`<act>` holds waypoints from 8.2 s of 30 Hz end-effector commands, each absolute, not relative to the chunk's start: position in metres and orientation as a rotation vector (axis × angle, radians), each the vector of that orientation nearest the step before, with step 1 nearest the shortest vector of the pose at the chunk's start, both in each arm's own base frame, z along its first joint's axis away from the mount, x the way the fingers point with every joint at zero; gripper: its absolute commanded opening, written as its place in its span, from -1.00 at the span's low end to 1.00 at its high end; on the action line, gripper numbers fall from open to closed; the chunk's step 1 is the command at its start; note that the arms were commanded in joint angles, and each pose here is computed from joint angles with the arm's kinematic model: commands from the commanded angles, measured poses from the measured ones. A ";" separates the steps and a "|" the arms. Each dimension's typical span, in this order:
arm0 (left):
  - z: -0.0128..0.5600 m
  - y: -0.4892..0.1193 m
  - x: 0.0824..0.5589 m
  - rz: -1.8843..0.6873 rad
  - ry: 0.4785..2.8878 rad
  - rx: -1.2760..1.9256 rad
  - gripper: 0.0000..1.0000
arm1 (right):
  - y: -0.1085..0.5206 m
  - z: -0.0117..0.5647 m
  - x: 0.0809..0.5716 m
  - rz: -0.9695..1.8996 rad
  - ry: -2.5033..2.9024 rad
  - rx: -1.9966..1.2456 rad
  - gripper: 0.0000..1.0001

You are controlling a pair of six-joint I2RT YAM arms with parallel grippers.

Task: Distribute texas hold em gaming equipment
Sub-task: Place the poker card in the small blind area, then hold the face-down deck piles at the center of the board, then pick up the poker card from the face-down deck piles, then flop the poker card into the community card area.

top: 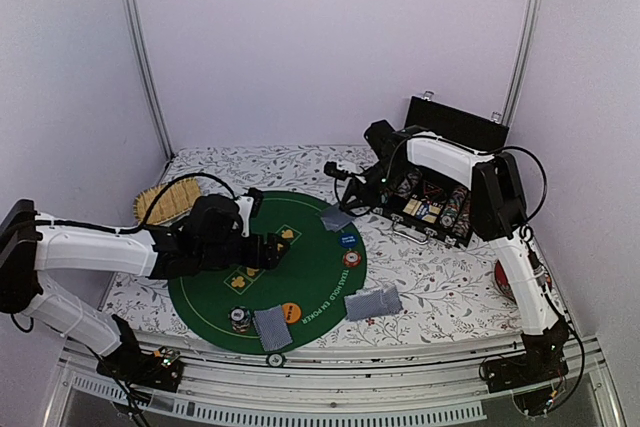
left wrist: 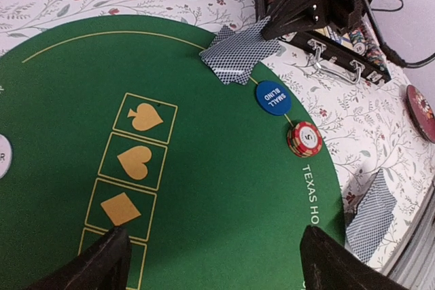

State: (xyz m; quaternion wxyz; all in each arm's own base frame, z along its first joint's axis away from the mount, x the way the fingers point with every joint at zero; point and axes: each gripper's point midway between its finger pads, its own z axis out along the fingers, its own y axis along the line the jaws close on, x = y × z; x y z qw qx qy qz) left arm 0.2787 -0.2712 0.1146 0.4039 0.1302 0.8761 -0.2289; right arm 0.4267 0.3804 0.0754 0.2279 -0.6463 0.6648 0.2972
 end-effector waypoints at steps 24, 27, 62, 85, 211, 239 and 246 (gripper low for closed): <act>0.095 -0.265 0.274 -0.550 2.273 0.324 0.77 | 0.383 0.047 0.487 0.492 1.774 -1.763 -0.83; 0.093 -0.263 0.274 -0.543 2.277 0.322 0.77 | 0.381 0.047 0.500 0.419 1.786 -1.723 -0.81; 0.081 -0.380 0.223 -1.008 2.354 0.554 0.65 | 0.332 0.183 0.262 0.434 1.443 -1.708 0.98; 0.037 -0.426 0.170 -1.359 2.463 0.696 0.24 | 0.303 0.051 0.199 0.408 1.737 -1.980 0.98; 0.014 -0.188 0.241 1.168 2.595 0.870 -1.00 | 0.313 0.082 0.215 0.339 1.786 -1.886 0.98; 0.004 -0.219 0.250 0.707 2.947 0.525 -1.00 | 0.310 0.074 0.212 0.334 1.809 -1.902 0.98; 0.005 -0.224 0.262 0.589 2.976 0.436 -0.94 | 0.310 0.072 0.212 0.333 1.818 -1.907 0.98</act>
